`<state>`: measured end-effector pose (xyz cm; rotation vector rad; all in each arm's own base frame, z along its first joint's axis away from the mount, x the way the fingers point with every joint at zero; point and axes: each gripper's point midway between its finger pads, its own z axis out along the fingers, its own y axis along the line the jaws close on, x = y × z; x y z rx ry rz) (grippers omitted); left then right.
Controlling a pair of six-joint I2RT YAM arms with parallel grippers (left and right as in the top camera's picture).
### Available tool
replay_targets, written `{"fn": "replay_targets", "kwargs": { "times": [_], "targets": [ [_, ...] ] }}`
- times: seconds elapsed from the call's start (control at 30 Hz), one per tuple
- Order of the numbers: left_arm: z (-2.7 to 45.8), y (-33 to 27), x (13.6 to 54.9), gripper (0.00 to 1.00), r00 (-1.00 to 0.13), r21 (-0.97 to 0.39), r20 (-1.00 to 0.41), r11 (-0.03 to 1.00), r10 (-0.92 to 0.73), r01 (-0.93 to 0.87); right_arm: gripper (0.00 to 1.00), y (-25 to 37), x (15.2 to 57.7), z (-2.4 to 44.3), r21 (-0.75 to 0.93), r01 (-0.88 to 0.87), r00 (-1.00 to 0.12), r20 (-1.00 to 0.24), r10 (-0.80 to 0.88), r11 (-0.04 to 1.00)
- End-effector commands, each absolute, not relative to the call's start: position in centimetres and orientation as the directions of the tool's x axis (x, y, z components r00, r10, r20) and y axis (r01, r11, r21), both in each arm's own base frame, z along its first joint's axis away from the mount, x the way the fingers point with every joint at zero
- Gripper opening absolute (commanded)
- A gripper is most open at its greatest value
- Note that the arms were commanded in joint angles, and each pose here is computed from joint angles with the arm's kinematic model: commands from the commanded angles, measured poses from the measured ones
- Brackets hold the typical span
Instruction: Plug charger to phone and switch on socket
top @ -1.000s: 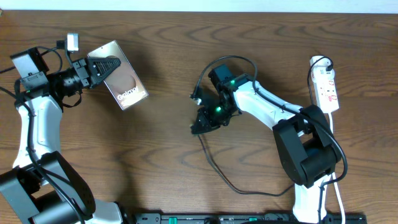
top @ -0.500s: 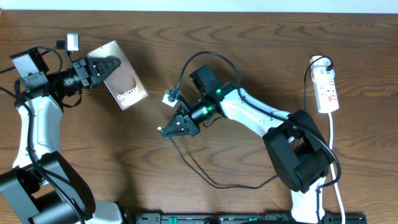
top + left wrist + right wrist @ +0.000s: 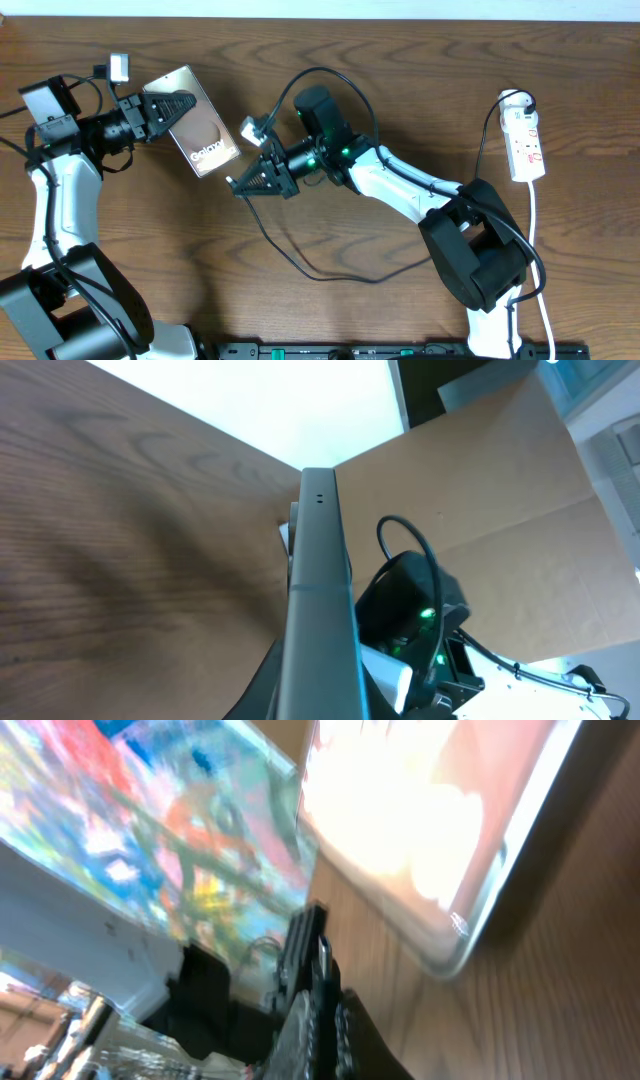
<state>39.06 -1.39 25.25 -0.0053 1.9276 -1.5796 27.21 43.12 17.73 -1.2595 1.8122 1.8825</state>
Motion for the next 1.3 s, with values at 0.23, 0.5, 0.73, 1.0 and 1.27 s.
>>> {"fn": "replay_targets", "kwargs": {
  "times": [0.23,0.5,0.73,1.0,1.27],
  "targets": [
    [26.71,-2.20,38.23,0.08,-0.790,-0.866,-0.499,0.245,-0.357,0.436,0.01,43.62,27.75,17.99,0.820,-0.560,-0.733,-0.557,-0.391,-0.117],
    [26.70,-2.20,38.23,0.07,-0.790,-0.866,-0.499,0.245,-0.357,0.436,0.01,43.68,27.91,17.92,0.818,-0.564,-0.735,-0.558,-0.385,-0.109],
    [26.71,-2.20,38.23,0.07,-0.790,-0.866,-0.499,0.245,-0.357,0.436,0.01,43.68,27.91,17.93,0.818,-0.565,-0.735,-0.559,-0.385,-0.110],
    [26.71,-2.20,38.24,0.08,-0.788,-0.863,-0.503,0.247,-0.356,0.440,0.01,43.60,27.68,18.03,0.816,-0.565,-0.727,-0.564,-0.392,-0.124],
    [26.71,-2.20,38.23,0.07,-0.785,-0.861,-0.508,0.249,-0.355,0.444,0.01,43.62,27.71,18.10,0.812,-0.569,-0.725,-0.569,-0.389,-0.127]
  ]
}}
